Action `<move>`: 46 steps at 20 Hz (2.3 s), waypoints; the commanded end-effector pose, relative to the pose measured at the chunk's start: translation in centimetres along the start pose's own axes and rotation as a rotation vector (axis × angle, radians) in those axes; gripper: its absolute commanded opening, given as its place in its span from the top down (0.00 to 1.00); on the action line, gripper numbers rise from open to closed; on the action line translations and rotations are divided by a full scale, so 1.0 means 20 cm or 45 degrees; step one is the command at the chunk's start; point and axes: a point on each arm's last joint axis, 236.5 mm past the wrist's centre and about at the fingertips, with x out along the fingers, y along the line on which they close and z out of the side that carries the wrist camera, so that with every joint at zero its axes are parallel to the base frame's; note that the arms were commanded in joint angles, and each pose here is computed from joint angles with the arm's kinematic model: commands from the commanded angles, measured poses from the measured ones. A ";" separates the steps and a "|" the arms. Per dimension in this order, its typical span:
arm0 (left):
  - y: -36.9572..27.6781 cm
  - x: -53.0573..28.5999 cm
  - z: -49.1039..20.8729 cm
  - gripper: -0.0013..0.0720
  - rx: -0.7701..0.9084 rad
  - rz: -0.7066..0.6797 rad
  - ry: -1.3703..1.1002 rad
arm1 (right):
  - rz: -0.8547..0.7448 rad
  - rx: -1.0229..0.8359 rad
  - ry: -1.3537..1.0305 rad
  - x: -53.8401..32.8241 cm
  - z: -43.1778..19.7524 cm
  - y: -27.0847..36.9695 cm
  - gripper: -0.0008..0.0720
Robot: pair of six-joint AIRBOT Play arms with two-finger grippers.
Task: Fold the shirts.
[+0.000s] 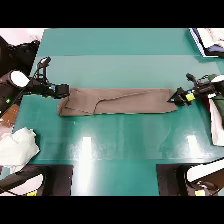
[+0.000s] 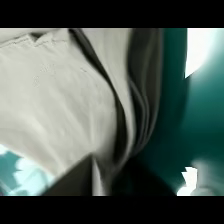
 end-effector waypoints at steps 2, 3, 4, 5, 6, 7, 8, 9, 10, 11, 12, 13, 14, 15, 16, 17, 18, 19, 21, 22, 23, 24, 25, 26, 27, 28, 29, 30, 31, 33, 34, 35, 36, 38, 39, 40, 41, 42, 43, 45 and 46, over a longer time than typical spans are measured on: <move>-0.11 0.02 -0.03 0.94 -0.007 -0.073 0.018 | -0.011 -0.132 -0.005 0.03 0.01 0.09 0.96; -0.18 0.03 -0.01 0.94 -0.002 -0.113 -0.004 | 0.008 -0.154 -0.030 0.00 0.02 0.15 0.97; -0.29 0.04 0.01 0.94 0.007 -0.167 -0.042 | 0.049 -0.177 -0.068 -0.02 0.03 0.23 0.97; -0.38 0.06 0.02 0.94 0.029 -0.205 -0.077 | 0.108 -0.207 -0.122 -0.07 0.05 0.35 0.97; -0.47 0.09 0.02 0.94 0.070 -0.229 -0.084 | 0.164 -0.239 -0.168 -0.12 0.06 0.46 0.97; -0.56 0.14 0.00 0.94 0.114 -0.251 -0.058 | 0.205 -0.295 -0.206 -0.17 0.08 0.59 0.97; -0.63 0.20 -0.02 0.95 0.150 -0.268 -0.013 | 0.233 -0.368 -0.227 -0.22 0.08 0.72 0.97; -0.70 0.28 -0.05 0.95 0.187 -0.282 0.036 | 0.255 -0.441 -0.248 -0.28 0.07 0.85 0.97; -0.76 0.36 -0.06 0.94 0.214 -0.293 0.072 | 0.265 -0.502 -0.261 -0.32 0.06 0.98 0.97; -0.82 0.44 -0.06 0.95 0.237 -0.303 0.100 | 0.266 -0.568 -0.273 -0.36 0.03 1.11 0.97; -0.87 0.53 -0.06 0.94 0.254 -0.310 0.123 | 0.269 -0.635 -0.292 -0.39 0.01 1.23 0.97; -0.90 0.60 -0.06 0.94 0.261 -0.313 0.148 | 0.275 -0.702 -0.309 -0.42 -0.02 1.35 0.97; -0.92 0.67 -0.07 0.95 0.258 -0.316 0.181 | 0.282 -0.757 -0.328 -0.45 -0.05 1.45 0.97; -0.93 0.73 -0.08 0.94 0.248 -0.314 0.217 | 0.291 -0.803 -0.337 -0.46 -0.08 1.54 0.97; -0.92 0.78 -0.09 0.94 0.246 -0.308 0.249 | 0.296 -0.849 -0.345 -0.48 -0.10 1.62 0.97; -0.91 0.82 -0.11 0.94 0.244 -0.302 0.274 | 0.300 -0.892 -0.352 -0.49 -0.13 1.69 0.97; -0.89 0.85 -0.12 0.94 0.238 -0.294 0.291 | 0.308 -0.926 -0.357 -0.49 -0.16 1.75 0.97; -0.88 0.87 -0.13 0.94 0.236 -0.286 0.301 | 0.316 -0.950 -0.358 -0.49 -0.18 1.80 0.97; -0.85 0.88 -0.12 0.94 0.258 -0.261 0.290 | 0.330 -0.992 -0.356 -0.49 -0.23 1.87 0.97; -0.84 0.88 -0.12 0.94 0.267 -0.251 0.286 | 0.336 -1.004 -0.357 -0.49 -0.24 1.90 0.97; -0.82 0.88 -0.11 0.94 0.282 -0.235 0.280 | 0.343 -1.009 -0.352 -0.48 -0.26 1.92 0.97; -0.82 0.88 -0.11 0.94 0.288 -0.229 0.279 | 0.347 -1.016 -0.343 -0.46 -0.27 1.94 0.97; -0.81 0.88 -0.11 0.94 0.281 -0.229 0.283 | 0.352 -1.022 -0.333 -0.44 -0.28 1.95 0.97; -0.80 0.86 -0.10 0.94 0.275 -0.228 0.288 | 0.357 -1.027 -0.332 -0.43 -0.29 1.97 0.97; -0.79 0.83 -0.07 0.94 0.269 -0.229 0.285 | 0.363 -1.033 -0.337 -0.41 -0.29 1.99 0.97; -0.77 0.78 -0.02 0.94 0.266 -0.227 0.271 | 0.371 -1.040 -0.341 -0.39 -0.30 2.01 0.97; -0.74 0.71 0.05 0.94 0.260 -0.228 0.238 | 0.378 -1.046 -0.343 -0.37 -0.30 2.04 0.97; -0.72 0.61 0.14 0.94 0.253 -0.227 0.184 | 0.384 -1.053 -0.341 -0.35 -0.31 2.06 0.97; -0.69 0.51 0.24 0.94 0.246 -0.223 0.117 | 0.391 -1.058 -0.338 -0.32 -0.31 2.08 0.97; -0.61 0.25 0.42 0.94 0.231 -0.207 -0.025 | 0.410 -1.070 -0.328 -0.25 -0.33 2.13 0.97; -0.56 0.10 0.50 0.94 0.244 -0.193 -0.098 | 0.420 -1.077 -0.327 -0.20 -0.34 2.16 0.97; -0.49 -0.04 0.56 0.94 0.250 -0.164 -0.163 | 0.430 -1.083 -0.324 -0.16 -0.34 2.19 0.97; -0.43 -0.17 0.60 0.94 0.265 -0.117 -0.212 | 0.440 -1.087 -0.317 -0.10 -0.35 2.23 0.97; -0.27 -0.43 0.64 0.94 0.288 0.010 -0.292 | 0.467 -1.115 -0.309 0.02 -0.38 2.30 0.97; -0.20 -0.54 0.64 0.94 0.290 0.073 -0.322 | 0.473 -1.136 -0.314 0.08 -0.39 2.33 0.97; -0.13 -0.65 0.63 0.94 0.286 0.132 -0.346 | 0.483 -1.170 -0.324 0.15 -0.41 2.37 0.97; -0.07 -0.75 0.62 0.94 0.278 0.183 -0.366 | 0.490 -1.184 -0.331 0.22 -0.42 2.40 0.97; -0.03 -0.83 0.61 0.94 0.267 0.219 -0.379 | 0.493 -1.193 -0.322 0.31 -0.44 2.43 0.97; 0.01 -0.89 0.59 0.94 0.259 0.246 -0.385 | 0.494 -1.210 -0.309 0.39 -0.46 2.44 0.97; 0.06 -0.95 0.54 0.94 0.229 0.271 -0.360 | 0.486 -1.248 -0.281 0.59 -0.50 2.45 0.96; 0.08 -0.96 0.51 0.94 0.218 0.278 -0.334 | 0.481 -1.261 -0.268 0.68 -0.52 2.45 0.96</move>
